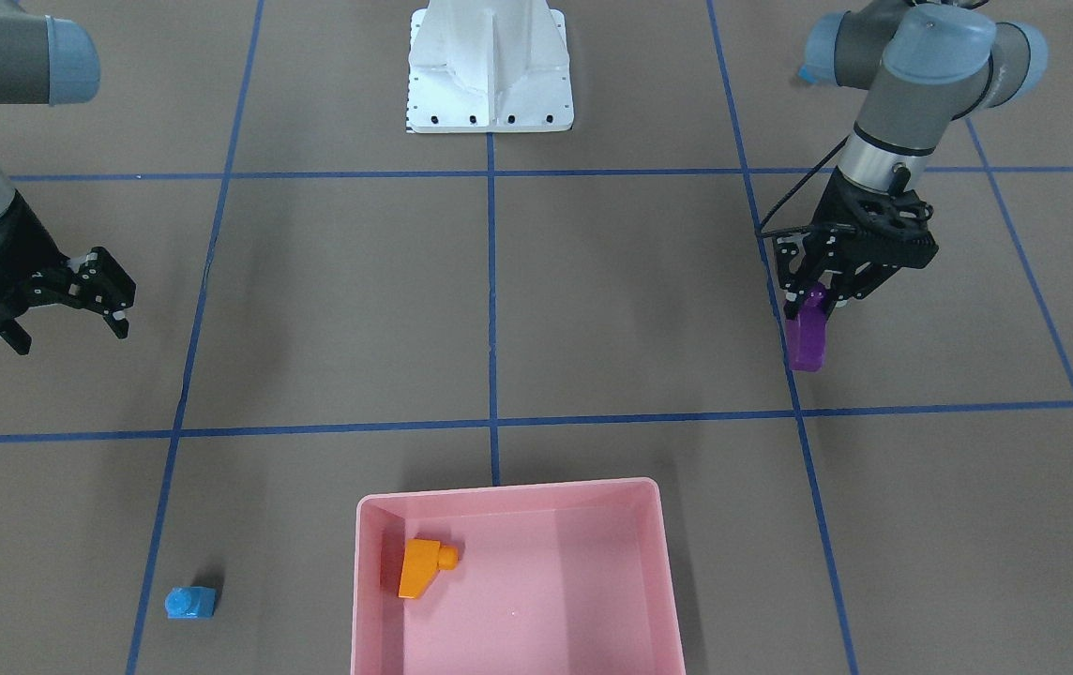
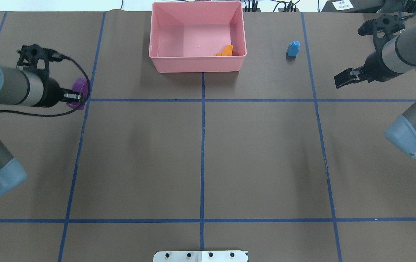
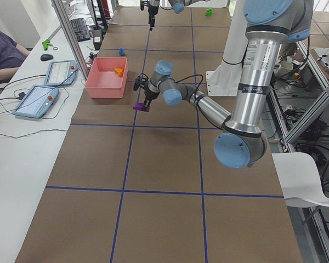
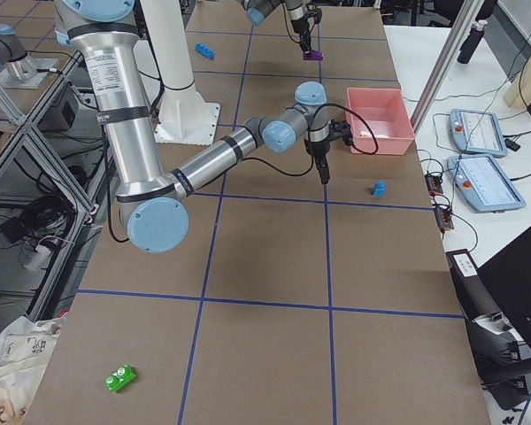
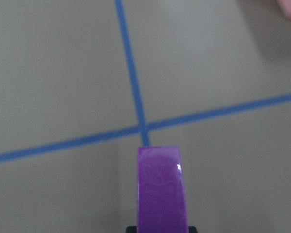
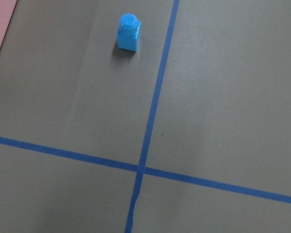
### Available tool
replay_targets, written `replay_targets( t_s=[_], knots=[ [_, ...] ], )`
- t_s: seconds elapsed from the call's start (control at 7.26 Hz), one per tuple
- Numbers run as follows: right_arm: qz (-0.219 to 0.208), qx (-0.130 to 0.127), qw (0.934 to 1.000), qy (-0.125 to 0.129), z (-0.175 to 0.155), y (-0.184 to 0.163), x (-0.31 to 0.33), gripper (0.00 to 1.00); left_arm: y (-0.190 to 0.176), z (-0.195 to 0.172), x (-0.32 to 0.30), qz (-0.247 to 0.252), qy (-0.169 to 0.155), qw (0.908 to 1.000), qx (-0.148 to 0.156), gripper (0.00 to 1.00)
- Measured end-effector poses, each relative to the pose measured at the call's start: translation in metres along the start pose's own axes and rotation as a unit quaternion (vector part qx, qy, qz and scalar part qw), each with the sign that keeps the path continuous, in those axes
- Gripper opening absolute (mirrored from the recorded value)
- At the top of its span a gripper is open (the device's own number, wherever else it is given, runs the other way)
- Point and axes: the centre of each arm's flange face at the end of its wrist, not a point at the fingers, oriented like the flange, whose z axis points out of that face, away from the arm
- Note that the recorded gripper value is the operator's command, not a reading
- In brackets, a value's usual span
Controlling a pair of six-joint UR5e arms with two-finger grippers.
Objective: Put all blocks into box
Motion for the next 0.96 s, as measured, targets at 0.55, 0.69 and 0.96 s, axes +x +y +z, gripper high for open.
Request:
replay_targets(
  t_s=[0.55, 0.69, 0.96],
  knots=[
    [0.002, 0.002, 1.0000, 0.003, 0.001, -0.003, 0.003, 0.99, -0.196, 0.034, 0.152, -0.048, -0.016, 0.9984, 0.023, 0.00],
    [0.003, 0.002, 1.0000, 0.005, 0.002, -0.004, 0.003, 0.99, -0.233, 0.048, 0.166, -0.057, -0.028, 0.9977, 0.023, 0.00],
    [0.007, 0.000, 0.9999, 0.010, 0.009, -0.013, 0.003, 0.99, -0.271, 0.079, 0.176, -0.067, -0.040, 0.9968, 0.019, 0.75]
  ],
)
